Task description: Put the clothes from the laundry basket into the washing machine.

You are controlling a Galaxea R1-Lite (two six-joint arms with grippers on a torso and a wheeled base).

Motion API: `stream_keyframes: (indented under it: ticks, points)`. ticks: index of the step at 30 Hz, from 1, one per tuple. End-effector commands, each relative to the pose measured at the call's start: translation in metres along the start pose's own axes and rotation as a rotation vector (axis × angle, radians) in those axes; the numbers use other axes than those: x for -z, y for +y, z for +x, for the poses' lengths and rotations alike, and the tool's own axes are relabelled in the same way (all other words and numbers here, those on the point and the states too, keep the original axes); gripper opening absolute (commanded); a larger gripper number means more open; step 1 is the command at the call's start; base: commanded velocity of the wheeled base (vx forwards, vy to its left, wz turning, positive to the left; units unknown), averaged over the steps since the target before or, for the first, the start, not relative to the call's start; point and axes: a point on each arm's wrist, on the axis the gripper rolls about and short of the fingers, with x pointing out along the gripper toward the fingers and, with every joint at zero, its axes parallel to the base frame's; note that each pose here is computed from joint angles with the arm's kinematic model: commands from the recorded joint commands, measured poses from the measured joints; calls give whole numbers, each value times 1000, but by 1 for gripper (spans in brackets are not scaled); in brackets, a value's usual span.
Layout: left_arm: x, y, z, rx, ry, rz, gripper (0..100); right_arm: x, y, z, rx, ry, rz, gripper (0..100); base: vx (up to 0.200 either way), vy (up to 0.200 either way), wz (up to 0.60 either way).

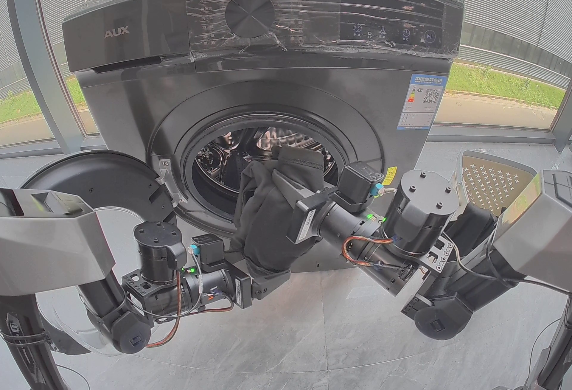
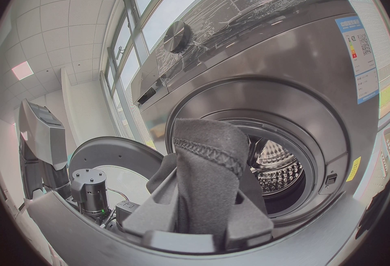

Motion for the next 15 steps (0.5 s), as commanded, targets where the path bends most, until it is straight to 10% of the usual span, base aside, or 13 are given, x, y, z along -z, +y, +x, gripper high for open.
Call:
stream_keyframes:
  ticks: [1,15]
  points:
    - [-3,2,8,-8,-39,12,0,0,0,0,0,1,0,0,0,0,0]
    - [-4,-15,3,27,-118,49,0,9,-15,2,36,25,-14,0,0,0,0]
